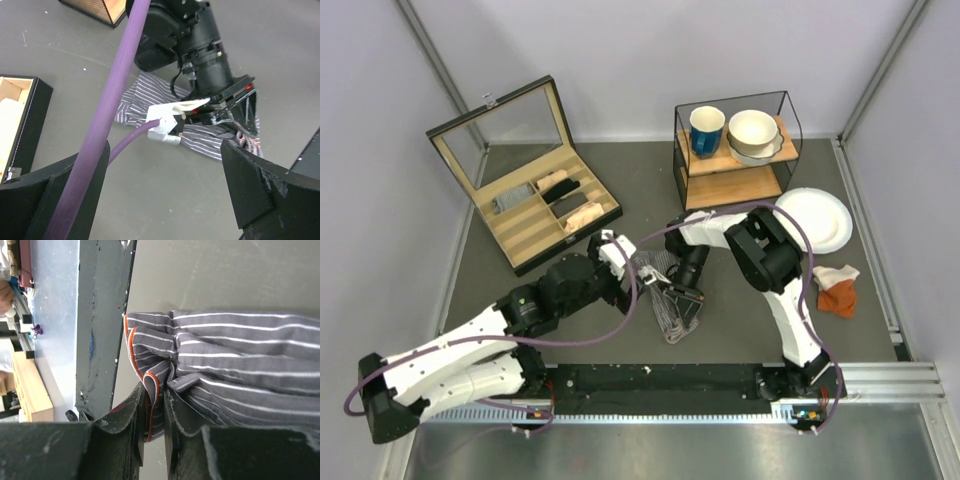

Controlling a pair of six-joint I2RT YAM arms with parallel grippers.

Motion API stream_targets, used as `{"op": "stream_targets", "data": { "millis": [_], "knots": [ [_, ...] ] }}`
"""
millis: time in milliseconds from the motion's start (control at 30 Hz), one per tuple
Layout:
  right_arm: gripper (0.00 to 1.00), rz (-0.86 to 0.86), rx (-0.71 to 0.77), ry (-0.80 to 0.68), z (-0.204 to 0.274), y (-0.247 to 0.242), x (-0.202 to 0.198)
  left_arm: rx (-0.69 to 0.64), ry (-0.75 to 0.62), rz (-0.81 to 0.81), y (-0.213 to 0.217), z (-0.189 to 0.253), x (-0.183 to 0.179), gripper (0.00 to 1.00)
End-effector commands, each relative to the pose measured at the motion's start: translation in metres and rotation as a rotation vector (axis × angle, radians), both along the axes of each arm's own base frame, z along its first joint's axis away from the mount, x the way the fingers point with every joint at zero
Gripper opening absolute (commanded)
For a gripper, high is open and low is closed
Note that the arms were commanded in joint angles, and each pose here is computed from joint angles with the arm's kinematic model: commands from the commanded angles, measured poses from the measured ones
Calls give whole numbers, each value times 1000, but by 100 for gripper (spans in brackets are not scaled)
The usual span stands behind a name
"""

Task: Roll the underwear
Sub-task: Roll the underwear to the center of the board.

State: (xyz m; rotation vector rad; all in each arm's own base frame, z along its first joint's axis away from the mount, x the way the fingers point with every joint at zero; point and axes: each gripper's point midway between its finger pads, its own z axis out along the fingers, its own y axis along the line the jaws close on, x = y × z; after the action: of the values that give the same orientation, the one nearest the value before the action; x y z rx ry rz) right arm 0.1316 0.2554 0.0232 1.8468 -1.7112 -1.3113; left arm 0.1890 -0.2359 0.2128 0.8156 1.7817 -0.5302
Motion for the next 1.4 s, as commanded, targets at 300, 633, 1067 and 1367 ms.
{"op": "stream_targets", "data": {
  "millis": [300, 633, 1067, 1367],
  "knots": [
    [9, 18, -119, 82, -1, -33, -8, -143, 65, 84, -2, 39, 51, 99],
    [9, 16, -120, 79, -2, -33, -8, -223, 367, 76, 19, 14, 43, 99],
    [9, 14, -130, 85, -4, -33, -8, -411, 458, -71, -20, 45, 44, 99],
    [9, 16, -131, 85, -4, -34, -8, -367, 506, -391, -31, 37, -7, 97]
  ]
}}
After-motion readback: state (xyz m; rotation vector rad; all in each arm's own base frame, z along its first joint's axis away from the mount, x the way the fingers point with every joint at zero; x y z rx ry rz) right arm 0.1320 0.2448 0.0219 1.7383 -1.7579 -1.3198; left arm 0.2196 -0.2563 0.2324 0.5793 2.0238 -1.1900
